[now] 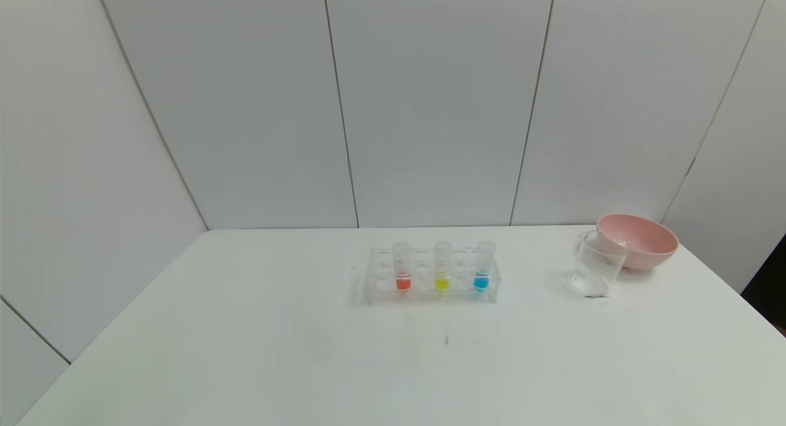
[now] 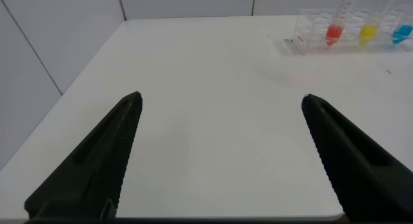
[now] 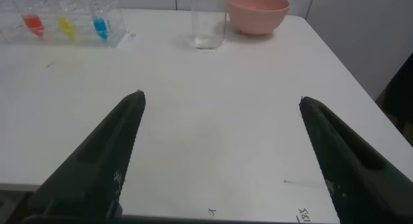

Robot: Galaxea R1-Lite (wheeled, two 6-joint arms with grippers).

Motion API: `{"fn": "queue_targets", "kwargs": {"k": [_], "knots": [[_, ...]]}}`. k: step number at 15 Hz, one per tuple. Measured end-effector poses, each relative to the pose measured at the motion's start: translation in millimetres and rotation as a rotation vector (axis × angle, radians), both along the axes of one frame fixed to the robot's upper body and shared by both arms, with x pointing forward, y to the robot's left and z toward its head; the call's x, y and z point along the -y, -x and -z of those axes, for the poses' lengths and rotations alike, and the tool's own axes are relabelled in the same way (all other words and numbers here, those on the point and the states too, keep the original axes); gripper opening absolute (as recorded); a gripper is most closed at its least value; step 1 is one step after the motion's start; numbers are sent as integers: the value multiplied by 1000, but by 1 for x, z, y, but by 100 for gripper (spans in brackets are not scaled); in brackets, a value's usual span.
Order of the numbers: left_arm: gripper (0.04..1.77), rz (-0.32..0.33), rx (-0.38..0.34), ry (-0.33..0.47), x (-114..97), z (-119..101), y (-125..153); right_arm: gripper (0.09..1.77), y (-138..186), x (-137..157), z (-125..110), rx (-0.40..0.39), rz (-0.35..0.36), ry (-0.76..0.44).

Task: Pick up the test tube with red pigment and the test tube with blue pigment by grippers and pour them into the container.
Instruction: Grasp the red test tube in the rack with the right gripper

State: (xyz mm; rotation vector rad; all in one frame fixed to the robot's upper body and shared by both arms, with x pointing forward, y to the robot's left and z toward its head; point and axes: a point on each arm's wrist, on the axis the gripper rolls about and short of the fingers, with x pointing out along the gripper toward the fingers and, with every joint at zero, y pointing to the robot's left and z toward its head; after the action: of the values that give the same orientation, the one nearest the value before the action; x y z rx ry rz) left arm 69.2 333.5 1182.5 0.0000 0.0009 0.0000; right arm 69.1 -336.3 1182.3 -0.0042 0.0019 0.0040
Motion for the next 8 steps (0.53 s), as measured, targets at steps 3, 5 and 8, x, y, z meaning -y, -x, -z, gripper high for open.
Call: {"fn": "queue_targets", "kwargs": {"k": [3, 5, 8], "knots": [[176, 0, 0, 0, 0, 0, 0, 171, 1, 0, -3, 14, 3, -4], [176, 0, 0, 0, 0, 0, 0, 171, 4, 0, -19, 49, -4, -7], [176, 0, 0, 0, 0, 0, 0, 171, 3, 0, -52, 74, -12, -48]]}}
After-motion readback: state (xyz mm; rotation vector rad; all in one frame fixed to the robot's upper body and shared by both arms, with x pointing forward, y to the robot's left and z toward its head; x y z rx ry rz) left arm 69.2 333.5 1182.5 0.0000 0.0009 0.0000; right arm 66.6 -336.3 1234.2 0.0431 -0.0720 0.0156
